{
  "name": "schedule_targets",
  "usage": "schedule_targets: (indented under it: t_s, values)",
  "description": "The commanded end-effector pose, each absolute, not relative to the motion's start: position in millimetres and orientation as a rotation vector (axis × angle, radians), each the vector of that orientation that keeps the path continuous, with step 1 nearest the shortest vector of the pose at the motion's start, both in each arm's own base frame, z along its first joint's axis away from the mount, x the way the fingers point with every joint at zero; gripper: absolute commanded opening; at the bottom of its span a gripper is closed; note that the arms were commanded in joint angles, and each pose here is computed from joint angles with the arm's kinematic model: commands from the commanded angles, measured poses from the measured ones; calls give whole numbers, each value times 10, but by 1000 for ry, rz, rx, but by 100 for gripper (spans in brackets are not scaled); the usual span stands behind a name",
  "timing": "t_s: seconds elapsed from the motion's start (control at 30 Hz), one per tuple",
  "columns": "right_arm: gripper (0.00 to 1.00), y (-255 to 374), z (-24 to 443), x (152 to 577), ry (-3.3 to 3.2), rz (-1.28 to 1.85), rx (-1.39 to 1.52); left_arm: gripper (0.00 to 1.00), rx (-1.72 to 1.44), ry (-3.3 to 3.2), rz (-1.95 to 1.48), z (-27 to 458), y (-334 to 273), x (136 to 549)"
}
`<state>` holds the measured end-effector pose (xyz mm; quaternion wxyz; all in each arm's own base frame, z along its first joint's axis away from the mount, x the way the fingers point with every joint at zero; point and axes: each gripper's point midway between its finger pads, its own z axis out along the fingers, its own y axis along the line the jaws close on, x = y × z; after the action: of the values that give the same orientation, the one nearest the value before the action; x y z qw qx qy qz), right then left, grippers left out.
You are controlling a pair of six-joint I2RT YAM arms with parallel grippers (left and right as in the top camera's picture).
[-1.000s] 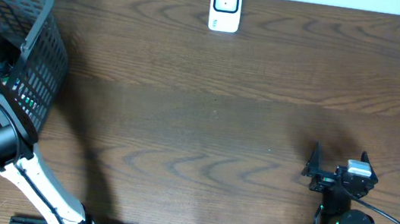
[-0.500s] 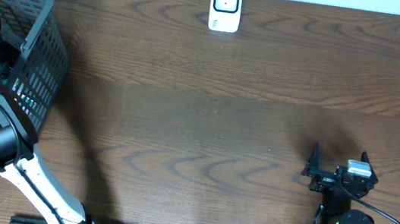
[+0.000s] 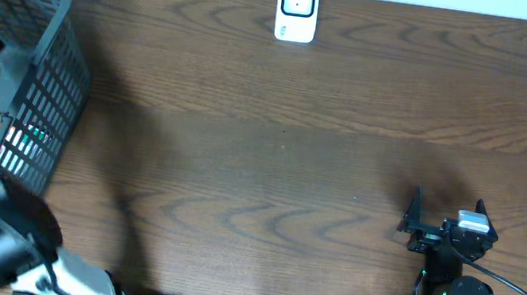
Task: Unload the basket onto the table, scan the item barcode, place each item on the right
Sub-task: 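Grasp the green-lidded jar with the left gripper and lift it, then carry the jar with the left gripper to the white scanner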
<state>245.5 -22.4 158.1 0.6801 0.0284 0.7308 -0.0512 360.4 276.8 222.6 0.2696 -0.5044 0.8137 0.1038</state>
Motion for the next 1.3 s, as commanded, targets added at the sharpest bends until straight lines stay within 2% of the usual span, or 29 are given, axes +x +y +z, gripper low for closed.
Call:
schedule_targets:
  t_s: [0.0, 0.23, 0.4, 0.73, 1.03, 1.27]
  values:
    - [99, -194, 1579, 2454, 1641, -110, 46, 69, -1314, 2084, 247, 2728, 2692, 3517]
    - [99, -194, 1579, 2454, 1641, -110, 47, 70, -1238, 1912, 79, 3459, 2342, 3351]
    - [99, -194, 1579, 2454, 1641, -110, 47, 70, -1098, 1896, -259, 3752, 1806, 3519]
    - [99, -194, 1579, 2454, 1641, -110, 47, 70, -795, 2043, -573, 3820, 610, 3908]
    - [99, -194, 1579, 2454, 1641, -110, 46, 69, -527, 2282, -575, 3388, -662, 4124]
    - [99, -194, 1579, 2454, 1641, -110, 47, 70, -361, 2562, -508, 2470, -1547, 4253]
